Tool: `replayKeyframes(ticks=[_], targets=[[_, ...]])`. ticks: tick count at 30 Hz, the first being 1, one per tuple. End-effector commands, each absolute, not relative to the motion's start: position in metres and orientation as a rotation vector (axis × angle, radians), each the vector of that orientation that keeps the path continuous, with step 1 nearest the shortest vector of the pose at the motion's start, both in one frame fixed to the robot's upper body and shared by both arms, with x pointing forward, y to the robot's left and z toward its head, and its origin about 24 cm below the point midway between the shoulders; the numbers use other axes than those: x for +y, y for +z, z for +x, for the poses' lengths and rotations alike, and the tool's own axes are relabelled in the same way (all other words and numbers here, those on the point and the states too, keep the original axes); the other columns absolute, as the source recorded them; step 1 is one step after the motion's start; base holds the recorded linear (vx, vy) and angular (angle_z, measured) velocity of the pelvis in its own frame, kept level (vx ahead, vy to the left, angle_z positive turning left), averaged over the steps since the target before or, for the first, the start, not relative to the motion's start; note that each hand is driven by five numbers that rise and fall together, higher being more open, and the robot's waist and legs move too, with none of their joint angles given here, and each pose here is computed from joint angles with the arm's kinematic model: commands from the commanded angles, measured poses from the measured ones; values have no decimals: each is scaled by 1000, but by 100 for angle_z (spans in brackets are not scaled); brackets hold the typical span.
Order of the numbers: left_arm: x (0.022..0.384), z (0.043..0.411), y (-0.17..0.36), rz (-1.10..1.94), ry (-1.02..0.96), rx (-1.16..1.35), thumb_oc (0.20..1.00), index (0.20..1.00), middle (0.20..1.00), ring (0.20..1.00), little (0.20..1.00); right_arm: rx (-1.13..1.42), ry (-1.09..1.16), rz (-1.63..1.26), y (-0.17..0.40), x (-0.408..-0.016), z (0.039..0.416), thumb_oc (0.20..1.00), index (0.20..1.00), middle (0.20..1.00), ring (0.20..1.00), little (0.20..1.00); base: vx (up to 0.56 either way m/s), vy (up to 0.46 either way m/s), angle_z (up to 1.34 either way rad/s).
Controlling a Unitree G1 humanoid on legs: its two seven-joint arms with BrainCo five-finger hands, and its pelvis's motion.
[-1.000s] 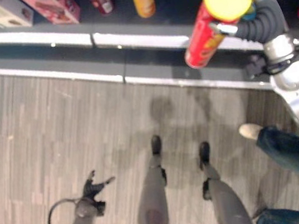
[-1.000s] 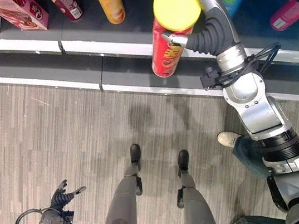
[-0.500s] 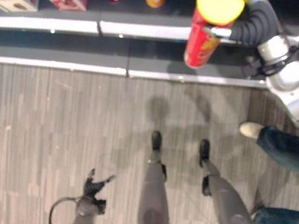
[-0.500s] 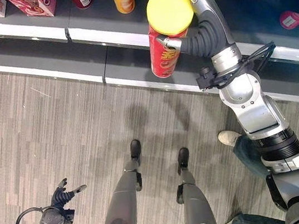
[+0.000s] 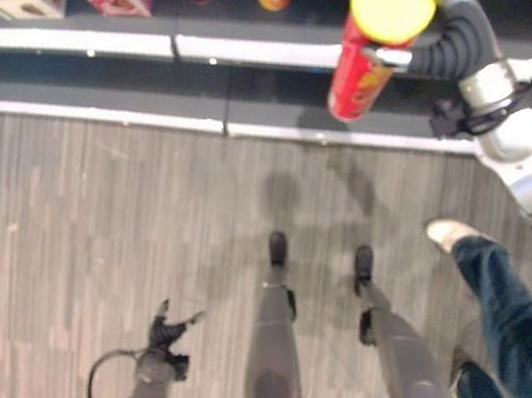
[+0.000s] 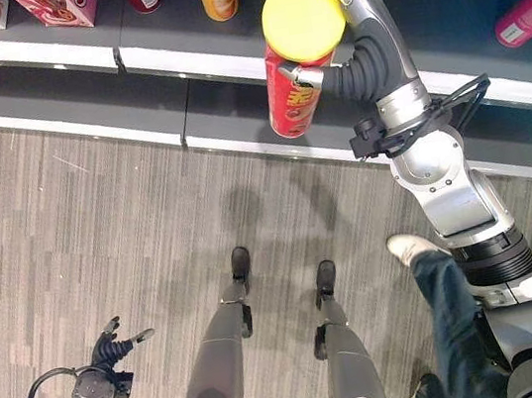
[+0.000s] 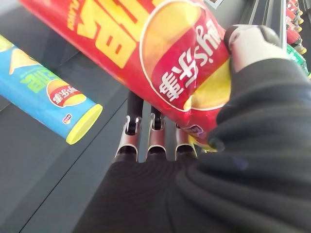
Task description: Put the goods on the table back onto the shelves and tidy them up.
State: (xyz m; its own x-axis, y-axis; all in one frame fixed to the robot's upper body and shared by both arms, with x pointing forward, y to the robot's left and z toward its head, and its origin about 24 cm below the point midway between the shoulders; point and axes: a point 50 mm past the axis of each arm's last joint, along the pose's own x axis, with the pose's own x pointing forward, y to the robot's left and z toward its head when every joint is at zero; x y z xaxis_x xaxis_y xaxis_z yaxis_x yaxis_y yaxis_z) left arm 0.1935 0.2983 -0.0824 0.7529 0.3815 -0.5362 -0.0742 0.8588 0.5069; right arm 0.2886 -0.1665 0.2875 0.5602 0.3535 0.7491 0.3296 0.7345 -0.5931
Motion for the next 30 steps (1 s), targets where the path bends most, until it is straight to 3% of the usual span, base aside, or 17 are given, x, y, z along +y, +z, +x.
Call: replayKeyframes(ticks=[1,18,30], targets=[[313,182,-82,557,277,710,1000,1000,1000,1000,1000,-1080,9,-741,290,-164,282,200,200,200,200,200,92,17,-2],[302,204,-69,561,188,620,1000,1000,1000,1000,1000,-788,-106,-696,247,-222,298,200,200,200,200,200,69,-63,-12],[295,168,-98,533,158,781,1000,1000,1000,1000,1000,-758,-36,-684,242,-221,296,200,200,200,200,200,117,-132,7]])
